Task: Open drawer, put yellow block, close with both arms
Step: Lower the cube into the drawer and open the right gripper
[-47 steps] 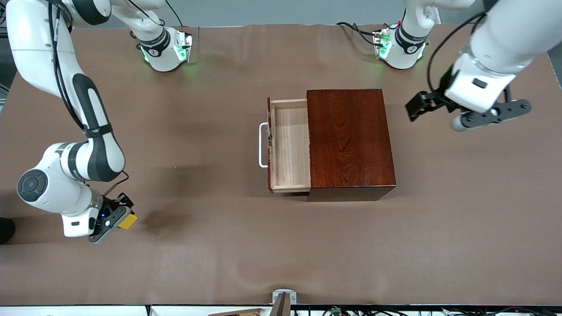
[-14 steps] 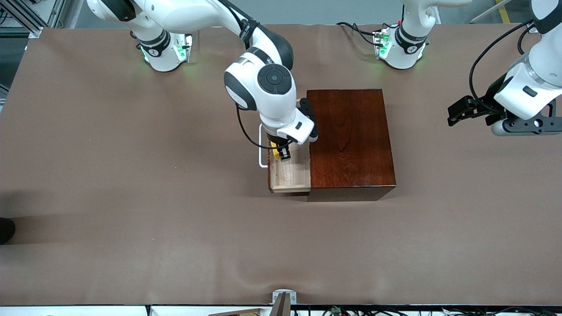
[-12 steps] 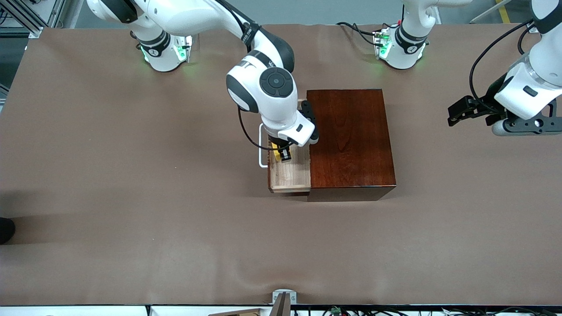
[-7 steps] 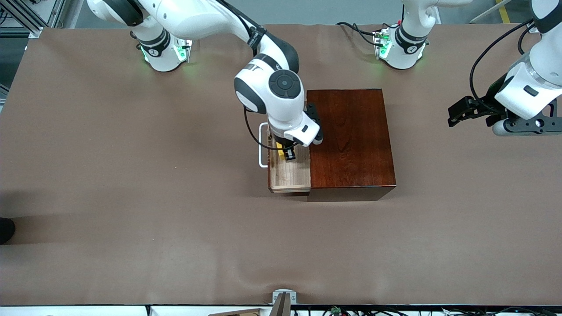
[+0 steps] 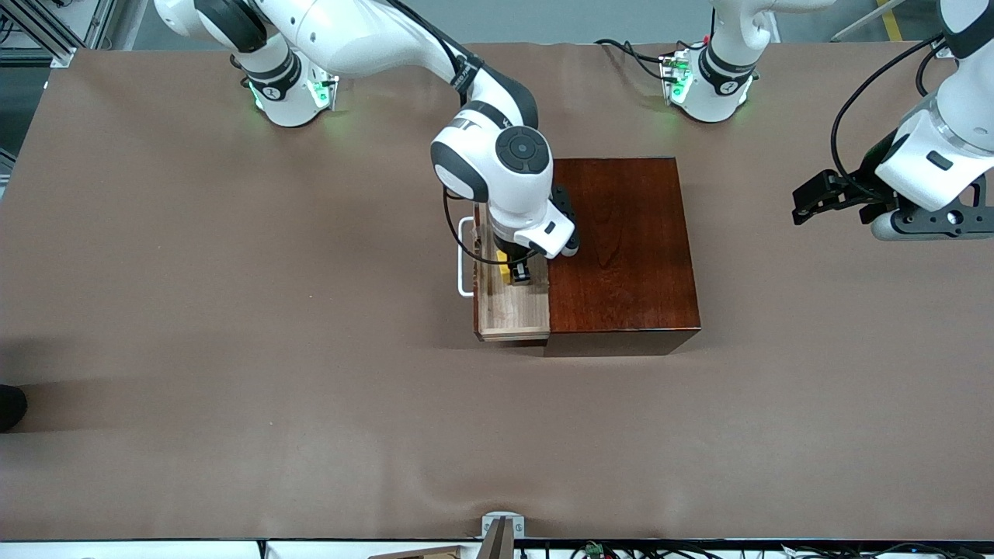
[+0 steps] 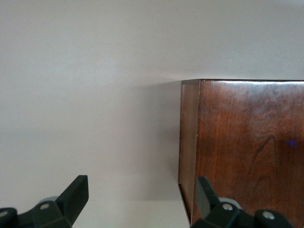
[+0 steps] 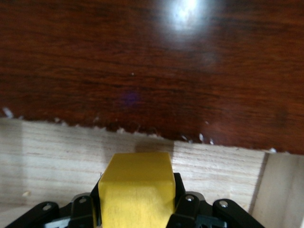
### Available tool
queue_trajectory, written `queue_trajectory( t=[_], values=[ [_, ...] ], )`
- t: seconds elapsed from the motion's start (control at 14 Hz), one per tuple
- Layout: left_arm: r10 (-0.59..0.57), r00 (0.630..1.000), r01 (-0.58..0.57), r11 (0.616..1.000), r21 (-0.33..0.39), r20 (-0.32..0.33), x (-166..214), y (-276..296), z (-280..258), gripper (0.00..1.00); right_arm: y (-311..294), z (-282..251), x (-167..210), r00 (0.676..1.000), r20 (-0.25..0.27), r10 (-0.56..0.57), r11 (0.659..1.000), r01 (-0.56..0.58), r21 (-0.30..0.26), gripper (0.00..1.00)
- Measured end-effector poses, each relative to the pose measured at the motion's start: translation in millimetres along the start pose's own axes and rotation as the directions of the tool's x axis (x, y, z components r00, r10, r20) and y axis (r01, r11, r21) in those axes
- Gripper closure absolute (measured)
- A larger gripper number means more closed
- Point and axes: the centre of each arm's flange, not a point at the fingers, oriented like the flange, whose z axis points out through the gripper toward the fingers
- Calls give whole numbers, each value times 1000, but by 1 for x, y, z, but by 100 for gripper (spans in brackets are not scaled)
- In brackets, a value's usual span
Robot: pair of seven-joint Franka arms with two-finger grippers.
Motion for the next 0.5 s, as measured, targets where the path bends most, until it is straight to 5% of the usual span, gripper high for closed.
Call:
queue_trajectory(
  t=[0.21, 0.5],
  values=[
    [0, 1000, 0, 1000, 0, 0, 0, 0, 0, 0, -2, 8, 3, 1000, 10, 3, 1000, -3, -1, 44],
    [0, 1000, 0, 1000, 0, 0, 0, 0, 0, 0, 2, 1, 2, 1000, 10, 12, 1000, -11, -20, 9]
  ],
)
